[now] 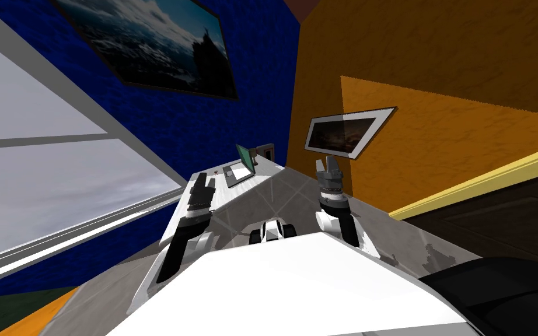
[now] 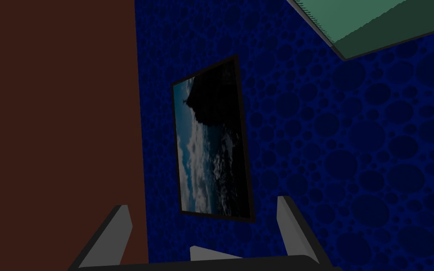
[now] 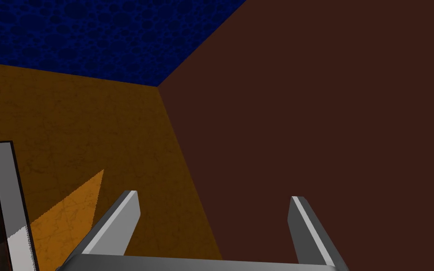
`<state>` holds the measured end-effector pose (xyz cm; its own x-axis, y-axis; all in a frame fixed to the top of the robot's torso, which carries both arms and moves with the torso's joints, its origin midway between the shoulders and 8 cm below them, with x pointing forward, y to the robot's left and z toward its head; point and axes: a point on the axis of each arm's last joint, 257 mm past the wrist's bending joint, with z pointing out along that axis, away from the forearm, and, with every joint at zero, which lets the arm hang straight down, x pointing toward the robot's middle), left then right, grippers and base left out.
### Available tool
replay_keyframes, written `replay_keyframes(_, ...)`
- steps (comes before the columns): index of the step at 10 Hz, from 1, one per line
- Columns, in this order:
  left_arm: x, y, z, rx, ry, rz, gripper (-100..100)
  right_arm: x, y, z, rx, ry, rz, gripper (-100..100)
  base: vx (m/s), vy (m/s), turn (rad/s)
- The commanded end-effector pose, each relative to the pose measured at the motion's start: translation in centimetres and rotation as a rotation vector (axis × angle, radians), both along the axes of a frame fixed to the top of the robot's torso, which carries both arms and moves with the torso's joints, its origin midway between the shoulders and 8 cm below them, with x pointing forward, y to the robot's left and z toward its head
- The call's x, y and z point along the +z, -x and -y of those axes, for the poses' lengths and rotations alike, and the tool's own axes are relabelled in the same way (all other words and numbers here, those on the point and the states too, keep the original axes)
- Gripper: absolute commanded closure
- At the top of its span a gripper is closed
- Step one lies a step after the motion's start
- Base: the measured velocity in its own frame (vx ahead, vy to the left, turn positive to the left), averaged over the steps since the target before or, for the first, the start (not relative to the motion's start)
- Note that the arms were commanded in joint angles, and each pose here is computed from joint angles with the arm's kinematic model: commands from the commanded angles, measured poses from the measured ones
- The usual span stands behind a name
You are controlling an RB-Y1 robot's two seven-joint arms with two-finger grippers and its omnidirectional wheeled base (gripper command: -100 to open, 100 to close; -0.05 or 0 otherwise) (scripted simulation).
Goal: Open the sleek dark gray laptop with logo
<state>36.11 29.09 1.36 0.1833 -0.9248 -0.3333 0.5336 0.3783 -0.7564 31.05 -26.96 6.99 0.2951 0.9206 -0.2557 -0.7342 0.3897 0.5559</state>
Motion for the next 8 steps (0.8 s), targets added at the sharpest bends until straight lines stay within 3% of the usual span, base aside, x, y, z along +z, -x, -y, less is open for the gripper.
replay_keyframes(1,-0.2,-0.8,-1.0,0.016,-0.004,-0.039,-100,0.0,0.0,0.0,0.000,0.000,0.000,0,0.087,-0.101,0.029)
replay_keyframes(8,-0.6,-2.6,-4.5,0.076,-0.006,-0.149,-100,0.0,0.0,0.0,0.000,0.000,0.000,0,0.083,-0.107,0.050)
